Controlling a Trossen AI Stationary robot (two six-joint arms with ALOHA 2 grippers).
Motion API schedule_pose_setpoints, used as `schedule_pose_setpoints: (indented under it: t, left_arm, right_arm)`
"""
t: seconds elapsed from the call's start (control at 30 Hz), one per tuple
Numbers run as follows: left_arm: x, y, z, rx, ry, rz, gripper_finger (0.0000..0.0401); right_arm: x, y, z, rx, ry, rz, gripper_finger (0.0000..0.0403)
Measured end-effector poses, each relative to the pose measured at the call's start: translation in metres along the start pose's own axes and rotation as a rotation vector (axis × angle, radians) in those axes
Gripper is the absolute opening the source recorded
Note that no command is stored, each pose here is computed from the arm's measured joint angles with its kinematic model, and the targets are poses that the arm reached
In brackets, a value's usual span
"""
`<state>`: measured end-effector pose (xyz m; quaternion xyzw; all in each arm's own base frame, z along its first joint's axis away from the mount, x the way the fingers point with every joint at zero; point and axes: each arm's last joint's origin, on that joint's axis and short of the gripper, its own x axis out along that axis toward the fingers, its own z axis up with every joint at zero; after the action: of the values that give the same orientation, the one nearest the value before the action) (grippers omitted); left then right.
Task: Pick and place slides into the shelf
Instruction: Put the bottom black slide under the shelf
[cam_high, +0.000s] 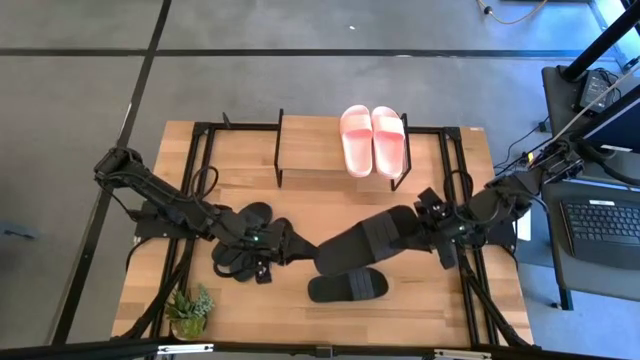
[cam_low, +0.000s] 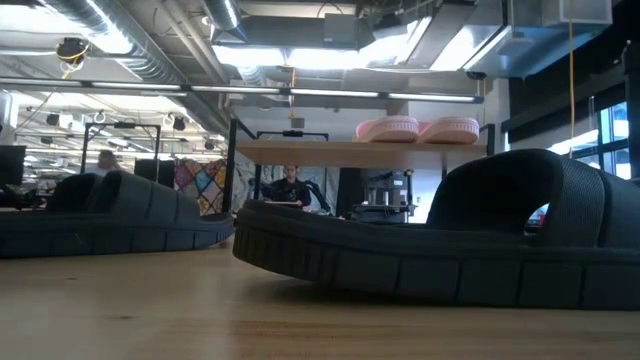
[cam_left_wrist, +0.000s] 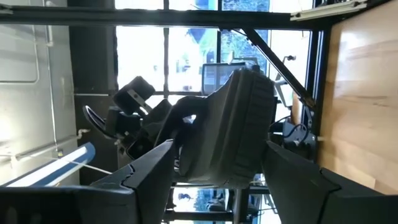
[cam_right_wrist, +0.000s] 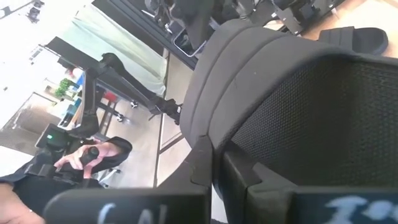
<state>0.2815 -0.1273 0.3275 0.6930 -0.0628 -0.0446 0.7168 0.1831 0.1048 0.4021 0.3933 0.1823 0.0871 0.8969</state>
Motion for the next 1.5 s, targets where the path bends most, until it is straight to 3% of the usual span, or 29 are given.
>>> schedule_pose_setpoints:
  t: [0.37, 0.87, 1.33, 1.5]
  left_arm:
    - [0.0022, -0.0014, -0.0080, 0.004, 0.021, -0.015, 0.0218]
    - [0.0021, -0.0031, -0.0081, -0.070, 0.025, -0.030, 0.0059]
    - [0.0017, -0.0022, -0.0081, -0.120, 0.068, -0.017, 0.0052]
    - [0.0017, -0.0025, -0.0085, -0.119, 0.075, -0.020, 0.0055]
  right_arm:
    - [0.0066, -0.0035, 0.0024, 0.004, -0.008, -0.023, 0.0013]
    - [0.0088, -0.0036, 0.0025, 0.000, -0.024, -0.037, 0.0026]
    - [0.0074, -0.0011, 0.0054, -0.041, -0.062, -0.021, 0.0032]
    - [0.0075, -0.0027, 0.0051, -0.031, -0.072, -0.047, 0.0055]
